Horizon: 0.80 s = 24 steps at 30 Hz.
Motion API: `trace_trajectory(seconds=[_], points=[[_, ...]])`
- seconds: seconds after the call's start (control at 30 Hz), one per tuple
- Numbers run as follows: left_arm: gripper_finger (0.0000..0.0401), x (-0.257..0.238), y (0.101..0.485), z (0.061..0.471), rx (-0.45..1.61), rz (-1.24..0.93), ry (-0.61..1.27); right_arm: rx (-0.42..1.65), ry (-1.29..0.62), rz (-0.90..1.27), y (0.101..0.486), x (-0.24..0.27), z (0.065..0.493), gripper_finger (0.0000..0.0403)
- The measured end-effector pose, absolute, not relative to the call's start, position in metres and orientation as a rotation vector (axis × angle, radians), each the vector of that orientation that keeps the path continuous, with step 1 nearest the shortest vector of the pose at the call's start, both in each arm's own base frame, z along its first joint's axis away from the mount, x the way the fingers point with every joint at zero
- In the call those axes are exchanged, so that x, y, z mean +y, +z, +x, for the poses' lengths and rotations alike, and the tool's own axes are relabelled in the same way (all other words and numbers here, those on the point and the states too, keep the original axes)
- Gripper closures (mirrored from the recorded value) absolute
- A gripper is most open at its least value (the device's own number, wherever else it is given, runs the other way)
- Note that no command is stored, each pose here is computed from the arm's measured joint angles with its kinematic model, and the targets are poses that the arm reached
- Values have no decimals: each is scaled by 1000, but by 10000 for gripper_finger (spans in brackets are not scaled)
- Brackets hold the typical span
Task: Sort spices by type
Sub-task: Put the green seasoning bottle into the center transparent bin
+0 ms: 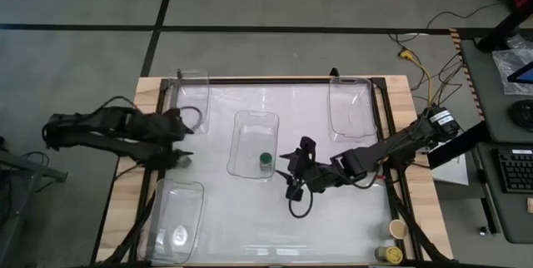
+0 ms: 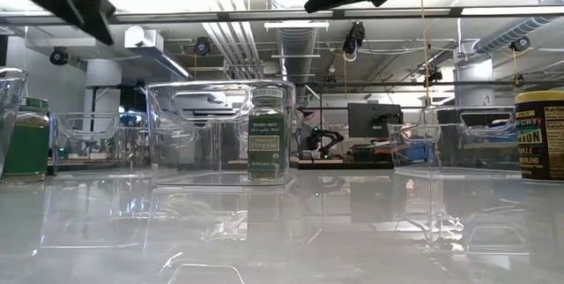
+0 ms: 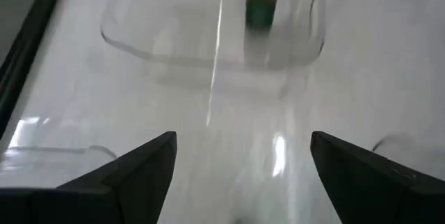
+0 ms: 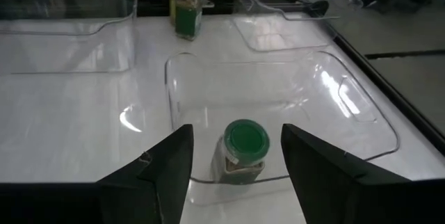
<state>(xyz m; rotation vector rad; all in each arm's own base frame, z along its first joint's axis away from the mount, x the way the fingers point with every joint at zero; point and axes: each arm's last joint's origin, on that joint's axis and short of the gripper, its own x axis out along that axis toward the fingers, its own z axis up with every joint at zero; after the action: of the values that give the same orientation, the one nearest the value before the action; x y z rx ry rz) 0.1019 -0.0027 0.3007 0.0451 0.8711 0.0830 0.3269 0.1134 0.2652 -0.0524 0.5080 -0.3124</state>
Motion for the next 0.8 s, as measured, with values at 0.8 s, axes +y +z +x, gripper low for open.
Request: trace_trajectory(seconds=[0.8], points=[[85, -4, 270, 134, 1493, 391, -166, 507, -361, 3, 256, 108, 326, 202]])
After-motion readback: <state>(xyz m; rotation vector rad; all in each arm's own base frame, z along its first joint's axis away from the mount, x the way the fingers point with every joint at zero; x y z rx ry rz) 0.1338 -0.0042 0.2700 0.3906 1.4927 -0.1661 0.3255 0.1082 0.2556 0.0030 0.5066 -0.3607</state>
